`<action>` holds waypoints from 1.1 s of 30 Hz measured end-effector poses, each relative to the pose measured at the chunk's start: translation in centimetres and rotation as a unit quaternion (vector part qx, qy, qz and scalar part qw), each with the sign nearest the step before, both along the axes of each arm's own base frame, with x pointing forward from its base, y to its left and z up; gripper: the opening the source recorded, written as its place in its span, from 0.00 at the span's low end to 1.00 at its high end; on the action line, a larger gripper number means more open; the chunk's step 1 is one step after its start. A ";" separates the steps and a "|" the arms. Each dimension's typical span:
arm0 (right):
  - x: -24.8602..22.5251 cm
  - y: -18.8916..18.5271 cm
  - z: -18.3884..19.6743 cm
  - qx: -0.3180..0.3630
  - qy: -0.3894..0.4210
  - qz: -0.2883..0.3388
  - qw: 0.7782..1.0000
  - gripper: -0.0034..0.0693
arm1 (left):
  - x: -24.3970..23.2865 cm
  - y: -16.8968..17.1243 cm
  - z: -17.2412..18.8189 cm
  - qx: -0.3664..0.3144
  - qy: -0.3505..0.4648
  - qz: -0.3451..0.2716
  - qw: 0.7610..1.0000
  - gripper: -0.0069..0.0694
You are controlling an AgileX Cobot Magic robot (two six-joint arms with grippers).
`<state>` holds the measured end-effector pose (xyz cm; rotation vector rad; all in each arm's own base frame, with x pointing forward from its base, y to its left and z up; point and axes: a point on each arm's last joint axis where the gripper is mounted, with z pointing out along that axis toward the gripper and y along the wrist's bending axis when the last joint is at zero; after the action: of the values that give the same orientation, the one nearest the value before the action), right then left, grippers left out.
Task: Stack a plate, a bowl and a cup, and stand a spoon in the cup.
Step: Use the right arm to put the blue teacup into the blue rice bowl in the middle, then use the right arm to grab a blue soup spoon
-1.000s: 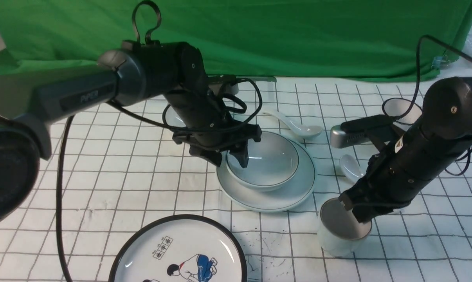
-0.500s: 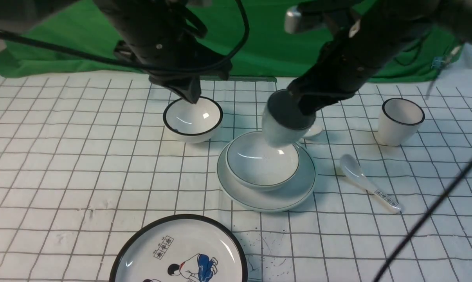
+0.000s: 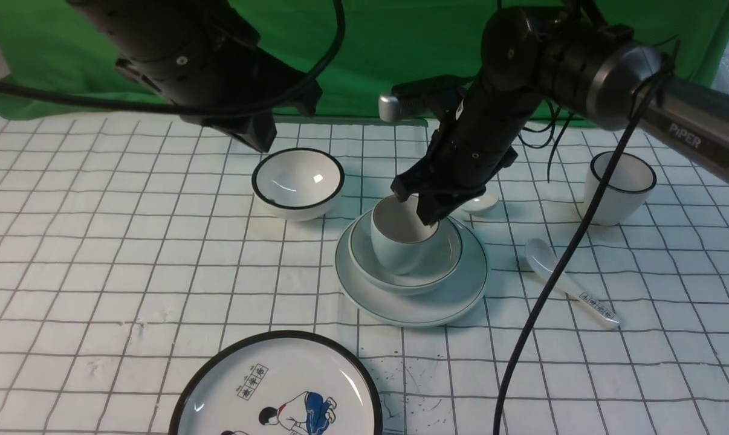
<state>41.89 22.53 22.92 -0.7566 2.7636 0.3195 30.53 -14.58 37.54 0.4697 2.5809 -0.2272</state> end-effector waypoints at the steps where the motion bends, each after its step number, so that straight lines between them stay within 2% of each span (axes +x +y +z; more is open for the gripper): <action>1: 0.0 0.0 0.0 0.000 0.000 0.000 1.000 0.29 | 0.0 0.0 0.0 0.000 0.000 0.000 1.000 0.09; 2: 0.0 0.0 0.1 0.001 -0.001 0.000 1.000 0.35 | 0.0 0.0 0.0 0.000 0.001 0.000 1.000 0.09; 4: 0.1 0.0 0.3 0.002 -0.005 0.000 1.000 0.40 | 0.0 0.0 0.0 0.001 0.000 0.000 1.000 0.09; 5: 0.2 0.1 0.8 0.006 -0.013 0.000 1.000 0.50 | 0.0 0.1 0.0 0.003 -0.001 0.001 1.000 0.09; 6: 0.3 0.1 0.8 0.006 -0.014 0.000 1.000 0.52 | 0.0 0.1 0.0 0.004 -0.001 0.001 1.000 0.09; 7: 0.5 0.1 1.9 0.009 -0.032 0.001 0.999 0.61 | 0.1 0.1 0.0 0.007 -0.003 0.002 1.000 0.09; 11: 1.2 -0.3 4.9 -0.004 -0.101 0.001 0.995 0.70 | 0.1 0.2 0.0 0.010 -0.004 0.003 1.000 0.09; 16: 3.5 -1.5 7.6 0.026 -0.219 -0.025 0.975 0.73 | 0.0 0.3 -0.1 0.015 0.002 0.003 1.000 0.09; 22: 6.3 -2.5 3.2 0.016 -0.216 -0.043 0.975 0.73 | -0.3 0.4 -0.3 0.023 0.018 0.004 1.000 0.09; 25: 7.4 -2.4 -1.7 -0.005 -0.177 -0.043 0.983 0.73 | -0.3 0.4 -0.3 0.024 0.020 0.003 1.000 0.09; 27: 7.7 -2.2 -3.5 -0.012 -0.164 -0.041 0.986 0.73 | -0.3 0.4 -0.3 0.024 0.020 0.004 1.000 0.09; 33: 8.3 -2.0 -6.5 -0.013 -0.152 -0.042 0.987 0.73 | -0.3 0.4 -0.3 0.024 0.022 0.004 0.999 0.09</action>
<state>50.17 20.56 16.41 -0.6336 2.5059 0.1367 30.21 -14.16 37.25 0.4776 2.6351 -0.1736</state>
